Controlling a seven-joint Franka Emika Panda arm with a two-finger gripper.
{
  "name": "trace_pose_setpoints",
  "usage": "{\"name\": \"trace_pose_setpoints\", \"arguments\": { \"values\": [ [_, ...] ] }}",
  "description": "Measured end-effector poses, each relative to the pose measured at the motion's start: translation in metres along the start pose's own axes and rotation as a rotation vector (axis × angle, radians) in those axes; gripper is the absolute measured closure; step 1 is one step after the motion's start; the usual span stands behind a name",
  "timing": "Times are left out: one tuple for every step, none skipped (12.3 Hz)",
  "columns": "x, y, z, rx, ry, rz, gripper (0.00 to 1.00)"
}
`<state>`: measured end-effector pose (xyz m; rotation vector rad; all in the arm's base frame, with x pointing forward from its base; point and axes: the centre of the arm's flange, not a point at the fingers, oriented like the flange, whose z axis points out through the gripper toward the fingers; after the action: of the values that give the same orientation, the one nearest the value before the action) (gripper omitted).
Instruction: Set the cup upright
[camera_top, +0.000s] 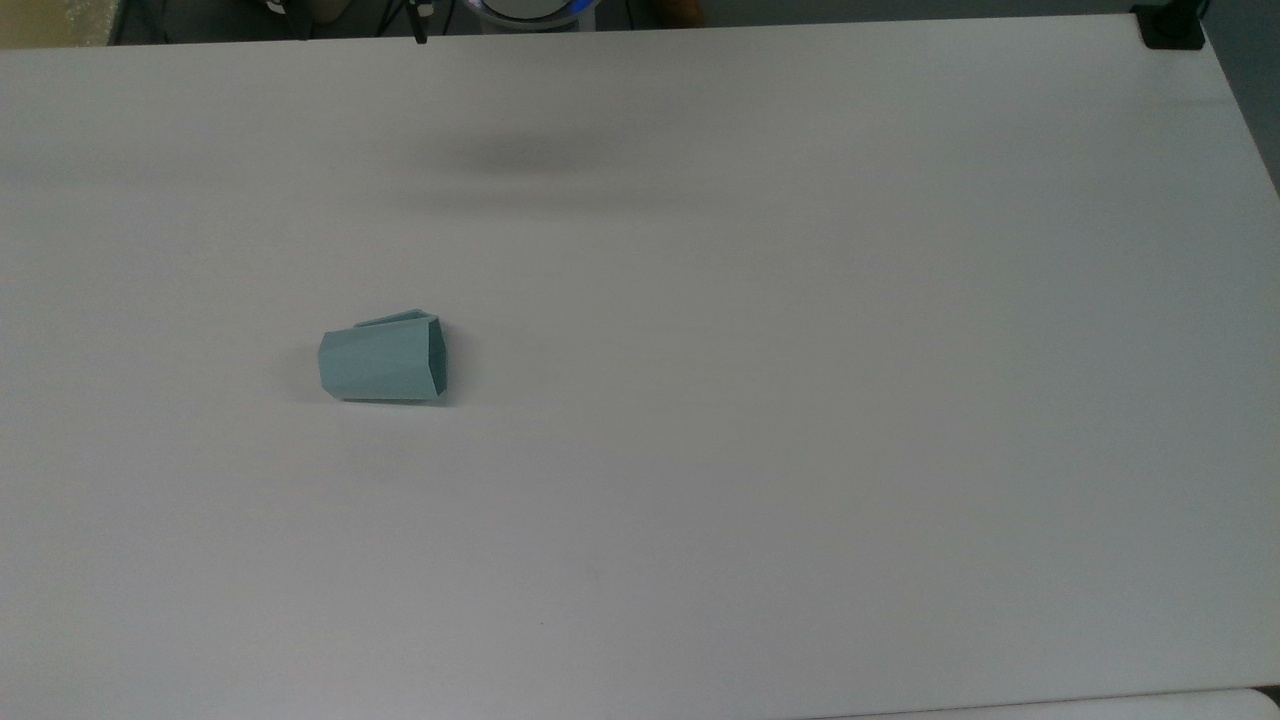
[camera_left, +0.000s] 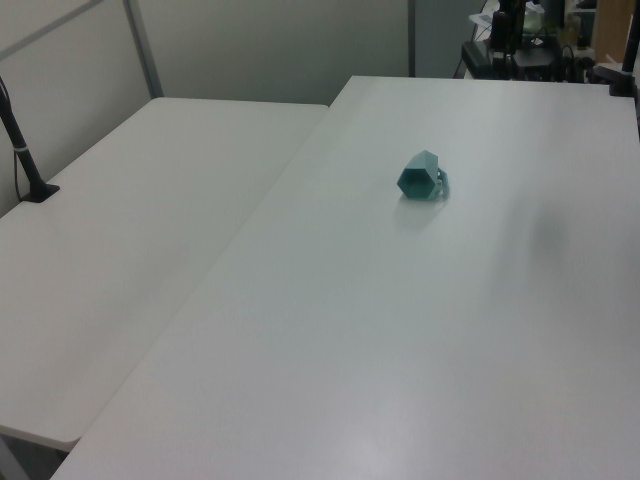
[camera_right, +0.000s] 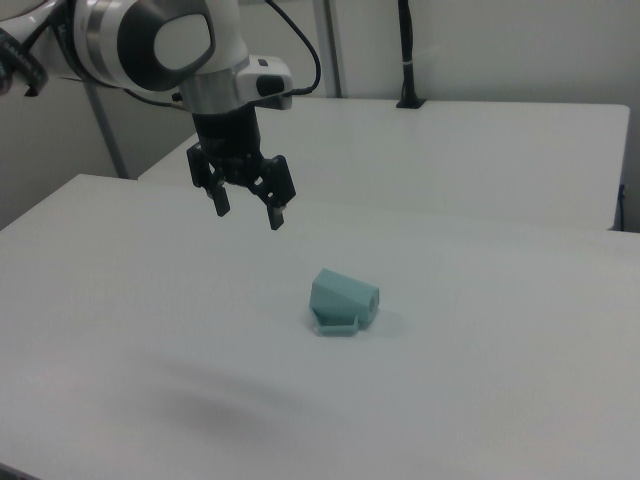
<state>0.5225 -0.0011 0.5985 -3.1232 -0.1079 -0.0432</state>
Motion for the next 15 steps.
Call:
{"name": "trace_pose_setpoints", "arguments": {
  "values": [
    [0.0,0.0,0.001,0.0,-0.002,0.001,0.0],
    [0.001,-0.001,0.002,0.001,-0.004,0.0,0.0],
    [0.003,-0.004,0.006,0.004,-0.01,-0.002,0.0],
    [0.005,-0.008,0.009,0.012,-0.015,0.001,0.0],
    [0.008,-0.016,0.011,0.022,-0.018,0.004,0.0],
    [0.013,-0.027,0.012,0.026,-0.016,0.006,0.0],
    [0.02,-0.04,0.012,0.022,-0.008,0.013,0.0],
    [0.028,-0.053,0.012,0.018,0.004,0.026,0.0],
    [0.042,-0.077,0.017,0.01,0.028,0.041,0.0],
    [0.056,-0.101,0.029,-0.037,0.049,0.051,0.0],
    [0.068,-0.125,0.047,-0.127,0.062,0.061,0.0],
    [0.077,-0.15,0.068,-0.234,0.071,0.059,0.0],
    [0.081,-0.166,0.083,-0.307,0.079,0.048,0.0],
    [0.084,-0.191,0.107,-0.417,0.095,0.031,0.0],
    [0.087,-0.205,0.123,-0.491,0.114,0.023,0.0]
  ]
}}
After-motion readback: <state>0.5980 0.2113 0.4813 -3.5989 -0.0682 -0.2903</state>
